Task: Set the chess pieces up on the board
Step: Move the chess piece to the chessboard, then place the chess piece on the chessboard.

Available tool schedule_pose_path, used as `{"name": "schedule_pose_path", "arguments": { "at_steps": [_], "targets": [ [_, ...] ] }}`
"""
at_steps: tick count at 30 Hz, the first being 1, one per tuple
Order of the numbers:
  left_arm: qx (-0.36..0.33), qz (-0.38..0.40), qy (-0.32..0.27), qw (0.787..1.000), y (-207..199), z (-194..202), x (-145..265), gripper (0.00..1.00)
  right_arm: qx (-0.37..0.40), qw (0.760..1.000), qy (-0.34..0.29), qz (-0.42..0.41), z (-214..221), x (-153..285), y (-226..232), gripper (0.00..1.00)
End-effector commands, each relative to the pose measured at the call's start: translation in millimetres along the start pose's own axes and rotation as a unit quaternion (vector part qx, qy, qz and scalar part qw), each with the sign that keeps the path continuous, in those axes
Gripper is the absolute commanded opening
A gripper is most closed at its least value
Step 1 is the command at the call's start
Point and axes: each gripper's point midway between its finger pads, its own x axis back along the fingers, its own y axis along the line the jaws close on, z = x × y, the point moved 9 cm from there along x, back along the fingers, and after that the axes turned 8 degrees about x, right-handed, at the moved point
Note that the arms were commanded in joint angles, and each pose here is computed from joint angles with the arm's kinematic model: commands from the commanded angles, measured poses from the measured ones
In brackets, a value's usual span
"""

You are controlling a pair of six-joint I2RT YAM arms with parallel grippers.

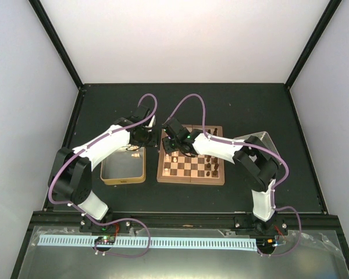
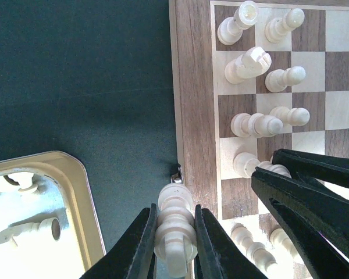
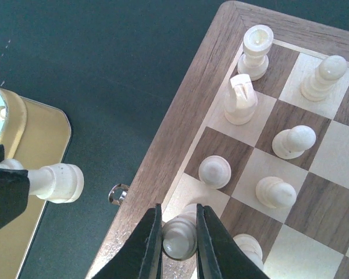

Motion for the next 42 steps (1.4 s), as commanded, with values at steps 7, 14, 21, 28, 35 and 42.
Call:
{"name": "schedule_pose_path", "arguments": {
  "at_steps": [7, 14, 21, 28, 35, 42],
  "targets": [
    [0.002, 0.014, -0.013, 1.0, 0, -5, 8, 0.02, 0.007, 1.0, -0.014, 0.009, -9, -3, 2, 0.17],
    [0.002, 0.026, -0.006, 1.0, -3, -4, 9, 0.02, -0.006, 0.999, -0.046, -0.016, -21, 27, 6, 0.31],
    [-0.006, 0.055, 0.004, 0.998, -14, 1, 7, 0.03, -0.052, 0.993, -0.102, -0.014, -20, 70, -9, 0.38],
    [-0.036, 0.044, 0.01, 0.998, -36, 14, -2, 0.03, -0.141, 0.979, -0.139, 0.048, 11, 96, -56, 0.4],
    [-0.063, -0.002, 0.018, 0.998, -50, 26, -19, 0.03, -0.179, 0.967, -0.162, 0.08, 32, 114, -84, 0.41],
    [-0.069, -0.003, 0.022, 0.997, -57, 28, -26, 0.04, -0.184, 0.967, -0.156, 0.081, 37, 114, -88, 0.42]
  ]
}}
